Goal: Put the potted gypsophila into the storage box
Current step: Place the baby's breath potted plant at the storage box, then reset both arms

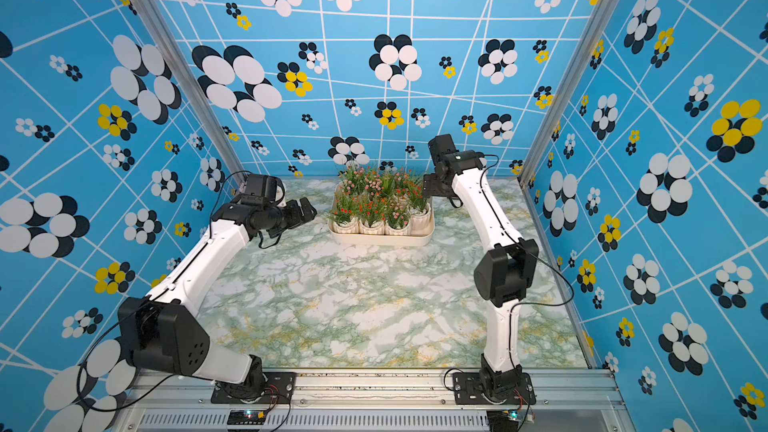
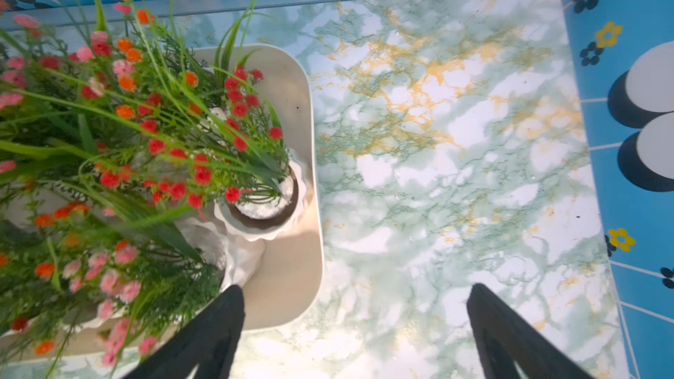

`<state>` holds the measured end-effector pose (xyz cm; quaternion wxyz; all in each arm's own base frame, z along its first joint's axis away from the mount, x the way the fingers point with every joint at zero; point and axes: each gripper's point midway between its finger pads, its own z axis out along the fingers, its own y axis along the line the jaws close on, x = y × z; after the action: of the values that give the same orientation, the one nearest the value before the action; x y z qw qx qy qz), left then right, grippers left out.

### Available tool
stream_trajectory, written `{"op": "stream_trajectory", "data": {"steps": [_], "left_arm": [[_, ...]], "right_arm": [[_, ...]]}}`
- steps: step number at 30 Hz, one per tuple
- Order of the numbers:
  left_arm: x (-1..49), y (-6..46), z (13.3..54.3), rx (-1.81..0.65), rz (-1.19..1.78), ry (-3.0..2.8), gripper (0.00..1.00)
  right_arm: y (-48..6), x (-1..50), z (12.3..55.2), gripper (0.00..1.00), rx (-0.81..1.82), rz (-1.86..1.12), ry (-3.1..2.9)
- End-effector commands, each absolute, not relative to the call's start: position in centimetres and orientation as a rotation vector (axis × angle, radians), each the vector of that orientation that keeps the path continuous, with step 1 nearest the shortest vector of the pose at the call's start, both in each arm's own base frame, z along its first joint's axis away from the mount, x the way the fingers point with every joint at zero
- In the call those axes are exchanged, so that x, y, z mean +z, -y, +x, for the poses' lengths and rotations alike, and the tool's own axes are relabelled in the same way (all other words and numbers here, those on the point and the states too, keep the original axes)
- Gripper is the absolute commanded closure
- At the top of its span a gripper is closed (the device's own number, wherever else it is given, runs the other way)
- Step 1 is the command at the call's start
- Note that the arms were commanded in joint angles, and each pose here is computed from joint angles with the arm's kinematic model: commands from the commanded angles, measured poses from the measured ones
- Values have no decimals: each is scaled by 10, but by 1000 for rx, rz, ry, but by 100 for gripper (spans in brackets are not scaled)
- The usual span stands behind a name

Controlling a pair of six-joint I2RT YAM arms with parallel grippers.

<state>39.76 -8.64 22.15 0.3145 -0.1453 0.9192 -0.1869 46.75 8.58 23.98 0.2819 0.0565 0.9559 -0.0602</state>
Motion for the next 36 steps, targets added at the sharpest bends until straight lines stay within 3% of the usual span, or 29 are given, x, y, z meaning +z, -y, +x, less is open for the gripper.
{"op": "stream_trajectory", "data": {"steps": [1,9,19,36], "left_arm": [[243,71,399,-429,-380,-2322,1],[235,41,390,-388,-487,-2281,0],[223,17,392,-223,-358,-2101,1],[158,-1,387,-29,-156,-1926,1]], "right_arm": [[-76,254,463,1,-145,224,-2446],[-38,234,415,1,-235,364,-2329],[-16,223,379,1,-199,406,-2137],[-5,200,361,1,-269,214,-1843]]}}
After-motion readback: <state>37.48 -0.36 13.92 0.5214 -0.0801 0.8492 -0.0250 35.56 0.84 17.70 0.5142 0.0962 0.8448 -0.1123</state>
